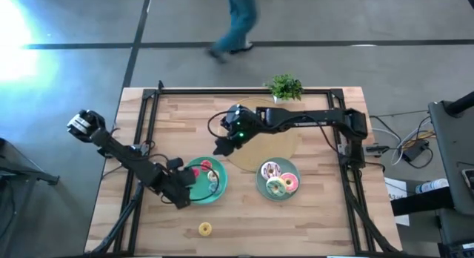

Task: Pick & Place donuts
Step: Put the small yellow donut on the blue plate

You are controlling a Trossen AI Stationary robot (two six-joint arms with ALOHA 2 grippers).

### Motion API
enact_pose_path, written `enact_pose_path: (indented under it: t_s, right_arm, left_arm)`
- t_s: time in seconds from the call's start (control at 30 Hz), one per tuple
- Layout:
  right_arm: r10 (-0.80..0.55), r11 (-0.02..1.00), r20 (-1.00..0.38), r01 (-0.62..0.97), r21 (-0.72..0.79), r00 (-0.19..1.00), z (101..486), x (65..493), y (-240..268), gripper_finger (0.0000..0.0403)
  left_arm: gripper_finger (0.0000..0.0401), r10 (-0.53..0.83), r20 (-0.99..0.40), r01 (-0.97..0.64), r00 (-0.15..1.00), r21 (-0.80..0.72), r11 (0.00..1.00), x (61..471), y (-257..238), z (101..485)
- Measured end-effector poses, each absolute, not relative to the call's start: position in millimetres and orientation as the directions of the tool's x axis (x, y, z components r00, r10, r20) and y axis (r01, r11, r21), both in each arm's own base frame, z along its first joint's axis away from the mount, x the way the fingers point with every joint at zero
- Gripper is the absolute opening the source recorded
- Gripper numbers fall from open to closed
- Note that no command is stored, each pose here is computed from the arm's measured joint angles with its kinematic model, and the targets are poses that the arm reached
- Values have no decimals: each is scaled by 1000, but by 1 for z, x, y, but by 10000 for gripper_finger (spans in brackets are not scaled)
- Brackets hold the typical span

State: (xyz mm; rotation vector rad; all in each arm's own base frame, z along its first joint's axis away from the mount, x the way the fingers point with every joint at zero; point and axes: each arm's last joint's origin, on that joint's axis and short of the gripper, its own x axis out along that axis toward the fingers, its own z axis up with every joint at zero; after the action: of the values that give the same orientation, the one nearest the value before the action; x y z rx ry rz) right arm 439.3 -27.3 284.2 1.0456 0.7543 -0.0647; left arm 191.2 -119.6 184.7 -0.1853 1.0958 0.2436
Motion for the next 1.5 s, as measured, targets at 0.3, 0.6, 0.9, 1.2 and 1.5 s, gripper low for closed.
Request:
enact_pose_path:
  t_s: [0.3,0.6,0.9,1.2,1.5]
  right_arm:
    - [276,655,-715,418,629,643,293,411,1,252]
    - [293,696,-777,433,573,557,269,398,31,253]
    - [295,726,-814,435,532,501,252,381,48,255]
    - [284,735,-818,434,521,501,251,366,60,251]
    - [277,703,-786,441,558,553,254,359,59,255]
  left_arm:
    - [117,-154,-827,-263,540,-339,903,203,-141,210]
    - [117,-319,-776,-512,545,-609,606,212,-163,193]
    - [117,-368,-811,-653,454,-584,481,223,-188,156]
    - [117,-382,-810,-632,444,-586,507,246,-211,146]
    - [107,-357,-827,-644,434,-562,520,248,-213,138]
